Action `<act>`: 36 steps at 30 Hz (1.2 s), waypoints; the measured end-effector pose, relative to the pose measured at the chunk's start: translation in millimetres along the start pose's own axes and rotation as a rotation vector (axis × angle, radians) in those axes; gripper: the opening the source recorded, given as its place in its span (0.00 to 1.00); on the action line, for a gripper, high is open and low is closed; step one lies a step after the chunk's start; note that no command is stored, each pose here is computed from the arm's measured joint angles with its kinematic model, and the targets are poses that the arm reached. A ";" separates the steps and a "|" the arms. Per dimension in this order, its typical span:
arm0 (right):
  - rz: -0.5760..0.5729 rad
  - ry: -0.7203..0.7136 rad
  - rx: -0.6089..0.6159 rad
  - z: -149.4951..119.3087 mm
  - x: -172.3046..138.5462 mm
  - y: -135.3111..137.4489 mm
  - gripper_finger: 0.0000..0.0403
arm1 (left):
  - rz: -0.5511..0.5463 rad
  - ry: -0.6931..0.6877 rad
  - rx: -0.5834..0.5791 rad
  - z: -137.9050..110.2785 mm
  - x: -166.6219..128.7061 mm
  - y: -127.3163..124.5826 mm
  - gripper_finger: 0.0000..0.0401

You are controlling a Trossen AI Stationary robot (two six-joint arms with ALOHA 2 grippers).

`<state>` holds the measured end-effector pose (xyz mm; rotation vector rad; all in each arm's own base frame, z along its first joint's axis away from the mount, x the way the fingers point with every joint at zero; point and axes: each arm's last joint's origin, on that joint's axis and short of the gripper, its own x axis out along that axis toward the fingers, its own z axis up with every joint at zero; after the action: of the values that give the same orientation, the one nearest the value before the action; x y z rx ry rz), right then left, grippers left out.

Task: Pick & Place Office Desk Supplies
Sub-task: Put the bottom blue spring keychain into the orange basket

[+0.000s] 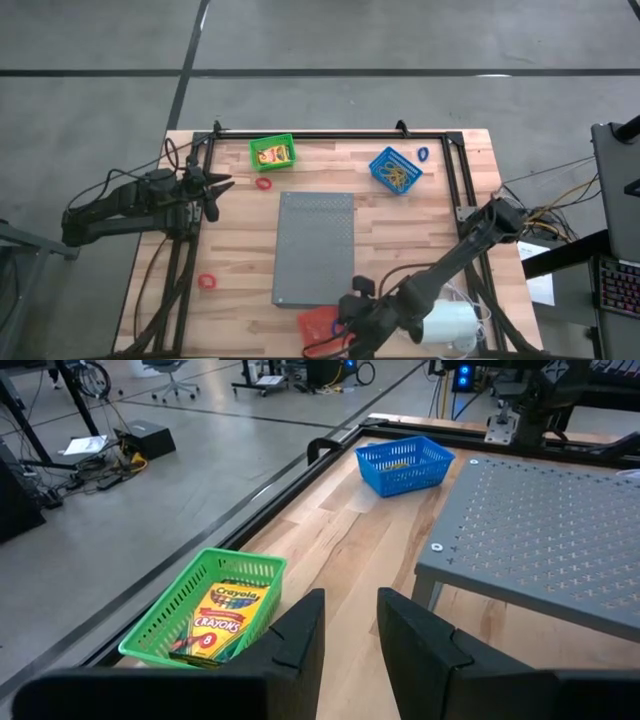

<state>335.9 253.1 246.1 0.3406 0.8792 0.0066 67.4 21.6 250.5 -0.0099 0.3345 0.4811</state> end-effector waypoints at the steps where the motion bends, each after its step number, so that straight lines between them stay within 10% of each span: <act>1: -0.009 0.008 0.001 -2.2 4.7 -0.3 0.06 | 0.000 0.001 0.000 0.0 0.0 0.0 0.24; 36: -0.117 0.113 -0.047 -33.4 65.9 -5.4 0.06 | 0.000 0.001 0.000 0.0 0.1 0.0 0.25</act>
<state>352.2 267.1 175.2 0.2458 1.0082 -0.0619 67.4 21.6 250.4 -0.0100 0.3351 0.4810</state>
